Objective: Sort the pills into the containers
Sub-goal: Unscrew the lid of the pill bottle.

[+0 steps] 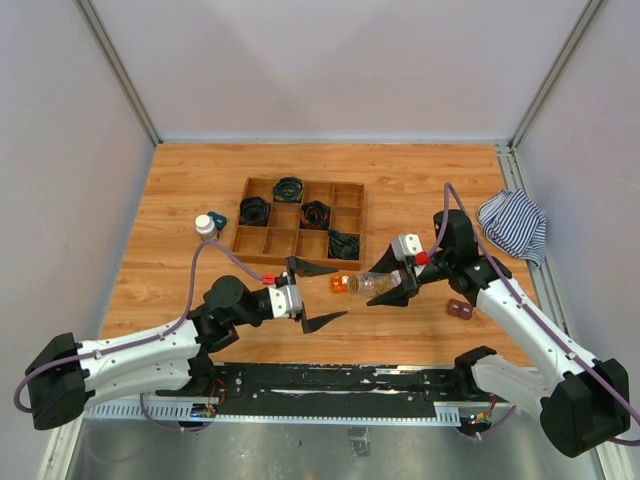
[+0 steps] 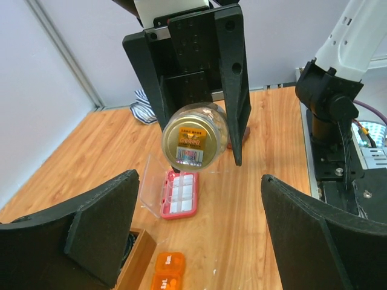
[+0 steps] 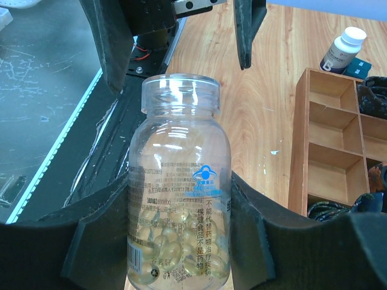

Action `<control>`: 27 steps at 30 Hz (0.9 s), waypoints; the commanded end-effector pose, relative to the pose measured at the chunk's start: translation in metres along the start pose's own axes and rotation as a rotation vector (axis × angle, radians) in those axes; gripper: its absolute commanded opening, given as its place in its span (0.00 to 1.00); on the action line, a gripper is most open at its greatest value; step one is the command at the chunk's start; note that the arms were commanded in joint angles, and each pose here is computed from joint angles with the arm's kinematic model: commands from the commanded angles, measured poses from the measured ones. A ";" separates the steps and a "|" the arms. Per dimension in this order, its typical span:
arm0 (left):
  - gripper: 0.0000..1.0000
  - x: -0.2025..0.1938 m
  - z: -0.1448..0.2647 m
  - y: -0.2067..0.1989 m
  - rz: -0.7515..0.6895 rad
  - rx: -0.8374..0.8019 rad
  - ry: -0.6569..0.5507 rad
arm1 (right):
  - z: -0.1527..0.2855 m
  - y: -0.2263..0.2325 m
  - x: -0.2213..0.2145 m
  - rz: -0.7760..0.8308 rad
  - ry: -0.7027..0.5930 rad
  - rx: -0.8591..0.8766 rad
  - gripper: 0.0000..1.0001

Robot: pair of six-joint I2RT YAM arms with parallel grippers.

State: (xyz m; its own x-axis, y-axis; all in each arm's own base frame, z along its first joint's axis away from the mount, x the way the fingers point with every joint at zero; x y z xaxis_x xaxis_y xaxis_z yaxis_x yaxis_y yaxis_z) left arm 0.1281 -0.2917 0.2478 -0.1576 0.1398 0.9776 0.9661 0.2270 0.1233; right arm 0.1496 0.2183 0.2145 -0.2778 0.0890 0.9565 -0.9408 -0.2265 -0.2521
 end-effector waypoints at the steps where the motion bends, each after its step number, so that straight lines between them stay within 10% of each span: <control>1: 0.90 0.030 -0.013 0.005 -0.033 -0.006 -0.099 | -0.001 -0.001 0.009 0.035 -0.020 0.017 0.01; 27: 0.67 0.024 -0.034 0.009 0.096 0.006 -0.152 | -0.003 0.000 0.007 0.025 -0.021 0.026 0.01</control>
State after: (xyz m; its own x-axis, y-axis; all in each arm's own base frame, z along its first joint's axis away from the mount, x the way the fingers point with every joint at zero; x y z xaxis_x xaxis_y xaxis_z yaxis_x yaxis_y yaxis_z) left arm 0.1393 -0.3212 0.2602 -0.0806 0.2271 0.9705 0.9785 0.2034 0.0337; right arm 0.1497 0.2191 0.2129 -0.2731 0.0905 0.9577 -0.9413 -0.2306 -0.2467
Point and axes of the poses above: each gripper's point midway between its finger pads, its own z axis back along the fingers, its own y axis along the line the jaws close on, x = y × z, the point moved 2 cm from there along z, back along the fingers, and after that the axes turned 10 degrees about z, right-handed, at the moved point
